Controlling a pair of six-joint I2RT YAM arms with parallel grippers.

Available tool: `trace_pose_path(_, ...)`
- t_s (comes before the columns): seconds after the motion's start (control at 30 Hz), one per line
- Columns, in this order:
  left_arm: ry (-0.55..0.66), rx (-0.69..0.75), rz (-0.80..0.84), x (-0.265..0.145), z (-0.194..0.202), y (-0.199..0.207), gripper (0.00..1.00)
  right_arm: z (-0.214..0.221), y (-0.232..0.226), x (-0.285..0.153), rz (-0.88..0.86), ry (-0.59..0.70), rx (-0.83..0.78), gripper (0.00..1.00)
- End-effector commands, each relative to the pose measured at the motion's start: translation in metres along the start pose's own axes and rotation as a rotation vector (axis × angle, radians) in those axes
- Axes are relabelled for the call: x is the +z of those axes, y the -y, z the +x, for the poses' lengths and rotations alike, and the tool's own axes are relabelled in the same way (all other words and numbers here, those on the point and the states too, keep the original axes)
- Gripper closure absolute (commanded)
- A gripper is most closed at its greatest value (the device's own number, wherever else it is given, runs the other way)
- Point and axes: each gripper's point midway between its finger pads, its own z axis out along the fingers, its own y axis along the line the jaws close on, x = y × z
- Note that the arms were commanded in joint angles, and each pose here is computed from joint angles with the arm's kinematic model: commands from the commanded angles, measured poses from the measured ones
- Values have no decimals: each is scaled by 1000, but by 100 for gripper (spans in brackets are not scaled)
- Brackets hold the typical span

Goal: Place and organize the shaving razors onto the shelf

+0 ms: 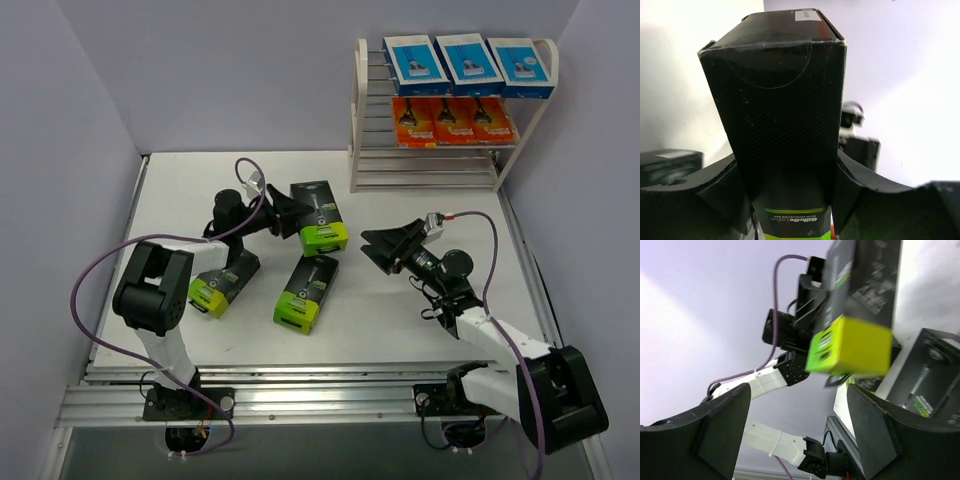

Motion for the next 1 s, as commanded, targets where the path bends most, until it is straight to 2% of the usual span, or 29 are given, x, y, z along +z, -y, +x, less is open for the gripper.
trace_pose_path(0.0,87,94,62,-9,-23,23,98,-4,-19,9,6,84,-43,26)
trace_pose_path(0.13,145,142,26,-17,-30,25,98,24,-20,26,60,57,-17,22)
trace_pose_path(0.27,197,186,8,-24,-34,31,98,42,-16,36,88,64,28,13)
trace_pose_path(0.43,240,219,32,-30,-36,43,98,59,-3,53,137,81,113,10)
trace_pose_path(0.67,257,247,41,-32,-35,48,98,66,1,72,102,130,234,10)
trace_pose_path(0.8,257,260,42,-31,-33,51,98,53,3,77,94,218,242,9)
trace_pose_path(0.97,261,257,46,-32,-32,51,98,49,-4,85,76,237,247,9)
